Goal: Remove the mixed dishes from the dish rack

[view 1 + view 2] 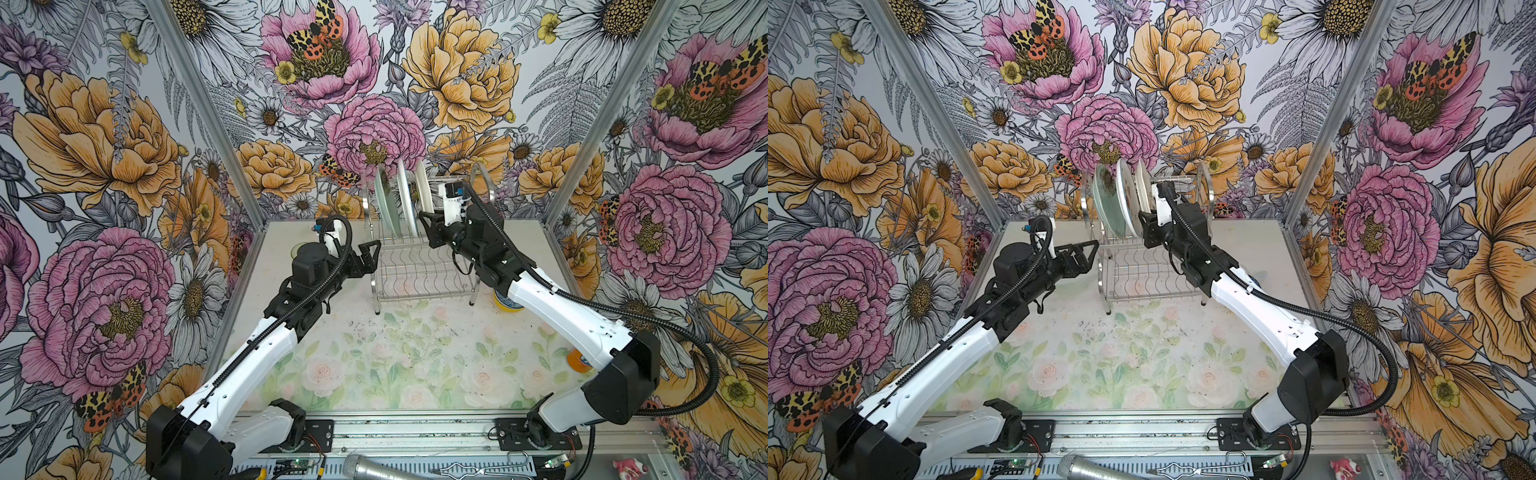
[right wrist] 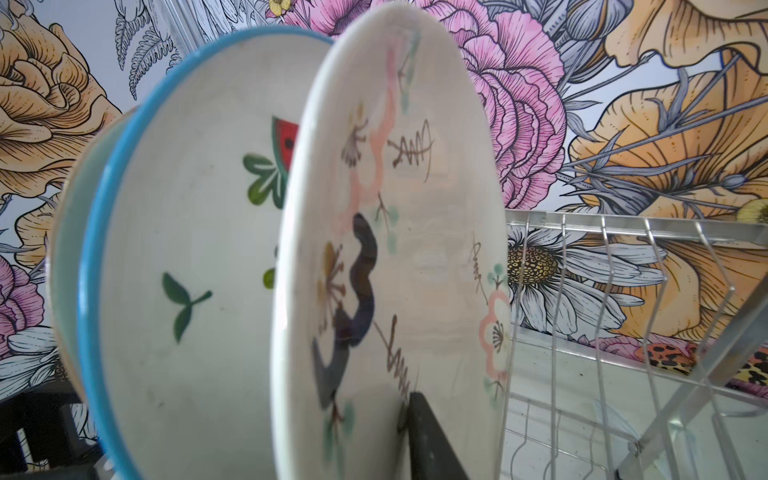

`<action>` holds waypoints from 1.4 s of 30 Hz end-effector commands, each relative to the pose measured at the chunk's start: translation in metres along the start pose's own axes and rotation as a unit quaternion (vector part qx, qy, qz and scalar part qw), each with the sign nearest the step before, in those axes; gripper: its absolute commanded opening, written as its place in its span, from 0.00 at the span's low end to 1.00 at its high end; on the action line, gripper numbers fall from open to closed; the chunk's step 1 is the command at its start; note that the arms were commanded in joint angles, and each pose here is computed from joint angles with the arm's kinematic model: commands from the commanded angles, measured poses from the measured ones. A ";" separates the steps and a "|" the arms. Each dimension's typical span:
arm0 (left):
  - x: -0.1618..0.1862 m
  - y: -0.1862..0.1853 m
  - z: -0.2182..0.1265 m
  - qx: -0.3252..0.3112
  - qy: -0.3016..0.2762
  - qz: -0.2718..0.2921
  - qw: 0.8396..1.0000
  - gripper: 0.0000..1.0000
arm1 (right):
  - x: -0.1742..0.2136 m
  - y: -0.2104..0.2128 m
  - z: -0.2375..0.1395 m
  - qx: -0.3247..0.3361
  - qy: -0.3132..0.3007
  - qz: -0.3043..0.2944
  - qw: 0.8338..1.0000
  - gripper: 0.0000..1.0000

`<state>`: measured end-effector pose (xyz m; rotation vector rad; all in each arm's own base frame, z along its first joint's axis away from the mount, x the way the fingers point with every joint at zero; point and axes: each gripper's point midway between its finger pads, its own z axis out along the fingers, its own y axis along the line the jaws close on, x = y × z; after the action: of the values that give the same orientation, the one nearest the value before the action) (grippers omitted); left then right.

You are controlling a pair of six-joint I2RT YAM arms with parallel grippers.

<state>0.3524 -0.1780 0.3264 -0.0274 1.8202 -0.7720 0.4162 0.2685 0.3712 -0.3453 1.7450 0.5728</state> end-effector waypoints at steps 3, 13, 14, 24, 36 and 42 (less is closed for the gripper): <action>0.000 0.000 -0.003 0.013 -0.003 -0.004 1.000 0.99 | -0.006 -0.011 0.008 0.028 -0.010 0.010 1.000 0.27; -0.001 -0.001 -0.005 0.017 -0.007 -0.005 1.000 0.99 | -0.012 -0.015 0.005 0.039 -0.019 0.003 0.999 0.18; -0.001 -0.001 -0.005 0.016 -0.007 -0.006 1.000 0.99 | -0.012 -0.014 0.005 0.039 -0.019 0.001 0.999 0.16; -0.003 -0.001 -0.008 0.016 -0.010 -0.006 1.000 0.99 | -0.017 -0.014 0.003 0.038 -0.027 -0.012 0.999 0.09; -0.002 -0.001 -0.006 0.017 -0.008 -0.008 1.000 0.99 | -0.024 -0.005 0.004 0.016 -0.037 -0.043 0.998 0.00; -0.002 -0.003 -0.005 0.020 -0.006 -0.008 1.000 0.99 | -0.029 0.006 0.002 -0.014 -0.047 -0.069 0.996 0.00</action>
<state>0.3494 -0.1762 0.3292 -0.0234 1.7996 -0.7886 0.4254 0.2581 0.3797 -0.3729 1.6959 0.4591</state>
